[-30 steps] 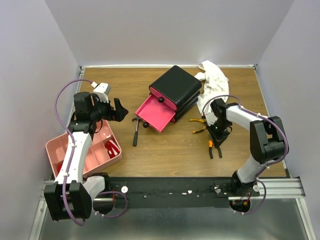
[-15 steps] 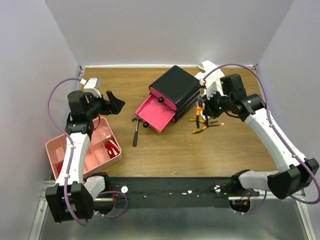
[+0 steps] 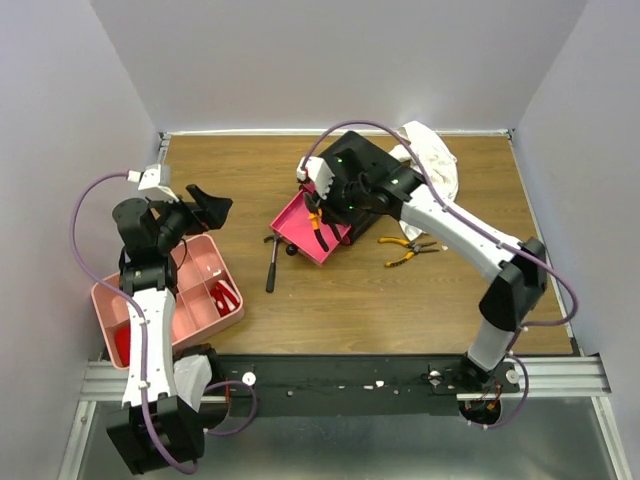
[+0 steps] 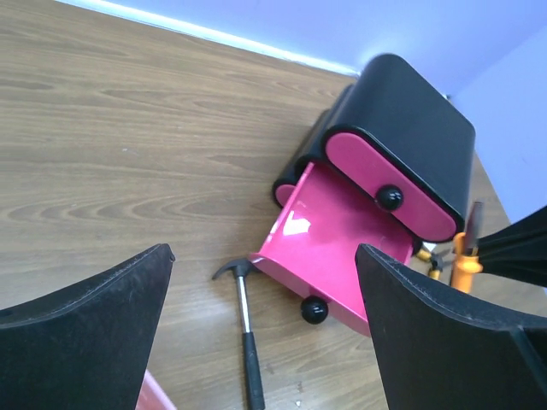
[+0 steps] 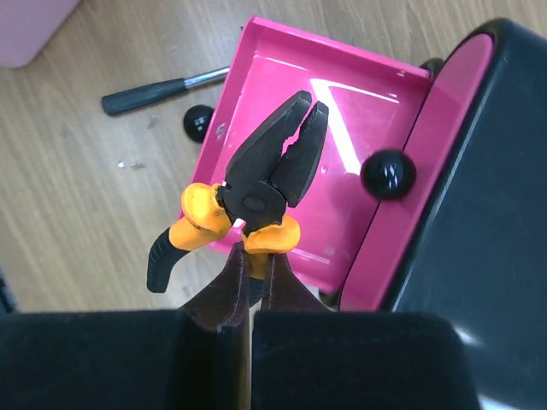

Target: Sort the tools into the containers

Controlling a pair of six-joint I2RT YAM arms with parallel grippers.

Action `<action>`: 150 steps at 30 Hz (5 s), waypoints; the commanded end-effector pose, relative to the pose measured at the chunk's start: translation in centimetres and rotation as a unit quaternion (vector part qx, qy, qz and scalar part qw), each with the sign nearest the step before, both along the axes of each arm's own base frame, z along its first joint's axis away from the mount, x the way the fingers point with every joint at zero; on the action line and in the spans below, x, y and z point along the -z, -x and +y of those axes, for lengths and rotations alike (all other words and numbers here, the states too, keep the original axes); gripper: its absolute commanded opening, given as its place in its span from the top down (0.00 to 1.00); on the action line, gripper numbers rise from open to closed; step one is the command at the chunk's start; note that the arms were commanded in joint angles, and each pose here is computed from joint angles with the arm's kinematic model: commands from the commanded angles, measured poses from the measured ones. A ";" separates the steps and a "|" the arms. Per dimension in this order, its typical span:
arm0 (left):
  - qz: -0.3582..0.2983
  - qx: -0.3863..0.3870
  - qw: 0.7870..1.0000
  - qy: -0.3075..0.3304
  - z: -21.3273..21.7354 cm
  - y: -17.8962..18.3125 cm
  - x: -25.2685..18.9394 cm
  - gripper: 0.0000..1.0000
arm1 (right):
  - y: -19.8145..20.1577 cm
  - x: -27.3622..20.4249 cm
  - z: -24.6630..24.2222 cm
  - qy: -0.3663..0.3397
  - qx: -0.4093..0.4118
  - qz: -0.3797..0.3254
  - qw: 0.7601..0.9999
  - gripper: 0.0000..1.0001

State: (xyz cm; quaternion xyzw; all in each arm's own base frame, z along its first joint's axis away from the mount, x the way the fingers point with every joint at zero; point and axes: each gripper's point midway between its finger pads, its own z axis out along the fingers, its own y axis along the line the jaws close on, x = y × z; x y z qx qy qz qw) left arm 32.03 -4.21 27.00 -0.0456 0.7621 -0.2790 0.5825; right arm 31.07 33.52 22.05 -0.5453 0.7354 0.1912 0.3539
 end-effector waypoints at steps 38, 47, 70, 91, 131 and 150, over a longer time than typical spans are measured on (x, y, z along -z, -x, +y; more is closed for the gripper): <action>0.012 -0.026 0.999 0.018 3.1 -0.7 1.5 0.01 | 1.8 6.7 -16.4 0.089 -0.118 -0.009 0.989 0.42; 0.049 -0.036 0.998 -0.005 4.5 -0.8 3.1 0.01 | 1.1 12.6 -18.9 0.126 -0.269 -0.083 0.951 0.41; 0.066 -0.119 0.990 -0.027 10.2 0.7 2.9 0.01 | -1.1 20.5 -21.6 0.224 -0.349 -0.028 0.910 0.76; 0.016 -0.076 0.997 0.026 5.8 0.6 0.9 0.01 | 5.8 -9.8 -3.6 -0.153 -0.260 -0.024 0.953 1.00; 0.030 -0.084 0.995 0.045 5.4 0.9 2.1 0.01 | -10.8 8.3 6.6 0.099 -0.051 -0.148 0.983 0.82; 0.208 0.023 0.976 -0.060 -3.0 -1.9 11.3 0.05 | -5.8 -8.7 2.7 -0.077 -0.038 -0.121 0.989 0.40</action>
